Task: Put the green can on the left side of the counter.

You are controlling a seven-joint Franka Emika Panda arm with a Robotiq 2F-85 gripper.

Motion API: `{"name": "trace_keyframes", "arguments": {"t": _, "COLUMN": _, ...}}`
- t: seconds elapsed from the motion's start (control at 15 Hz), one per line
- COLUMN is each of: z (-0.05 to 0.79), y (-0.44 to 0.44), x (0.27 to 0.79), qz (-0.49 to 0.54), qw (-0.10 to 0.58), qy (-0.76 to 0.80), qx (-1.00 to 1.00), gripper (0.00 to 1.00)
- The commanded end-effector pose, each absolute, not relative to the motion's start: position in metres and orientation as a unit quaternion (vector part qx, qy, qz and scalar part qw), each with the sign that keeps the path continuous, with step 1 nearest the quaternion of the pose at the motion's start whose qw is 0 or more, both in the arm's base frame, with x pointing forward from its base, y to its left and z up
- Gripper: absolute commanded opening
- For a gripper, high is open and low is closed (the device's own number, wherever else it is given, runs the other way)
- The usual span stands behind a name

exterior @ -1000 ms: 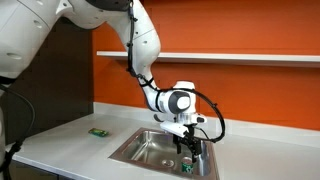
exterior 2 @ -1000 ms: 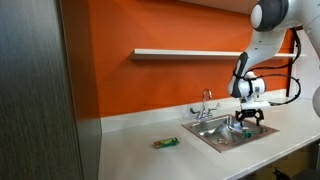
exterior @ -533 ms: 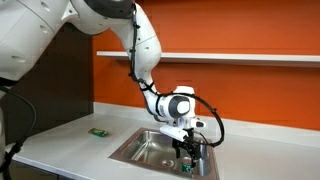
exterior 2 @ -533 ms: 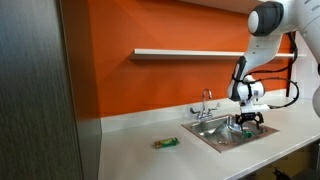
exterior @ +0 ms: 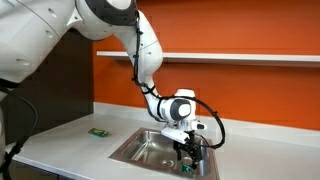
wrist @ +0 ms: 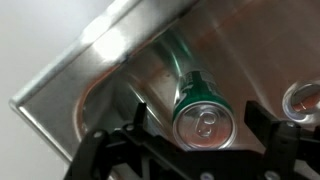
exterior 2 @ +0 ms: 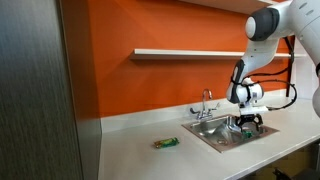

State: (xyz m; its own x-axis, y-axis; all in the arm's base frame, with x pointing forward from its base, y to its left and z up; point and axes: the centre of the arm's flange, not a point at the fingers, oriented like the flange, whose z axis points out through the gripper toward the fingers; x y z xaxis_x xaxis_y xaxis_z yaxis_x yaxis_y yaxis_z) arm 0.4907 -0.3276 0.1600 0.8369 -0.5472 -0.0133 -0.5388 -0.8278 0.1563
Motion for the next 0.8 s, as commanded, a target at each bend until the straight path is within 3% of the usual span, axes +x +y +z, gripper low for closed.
{"name": "trace_keyframes", "arguments": {"t": 0.0, "z": 0.1573, "y": -0.3355, "x": 0.5021, "qz": -0.032, "qw": 0.067, "qy": -0.29, "qx": 0.954, "gripper": 1.0}}
{"name": "trace_keyframes", "arguments": {"t": 0.73, "z": 0.1482, "y": -0.3386, "x": 0.5066, "qz": -0.039, "qw": 0.071, "qy": -0.288, "qx": 0.954, "gripper": 1.0}}
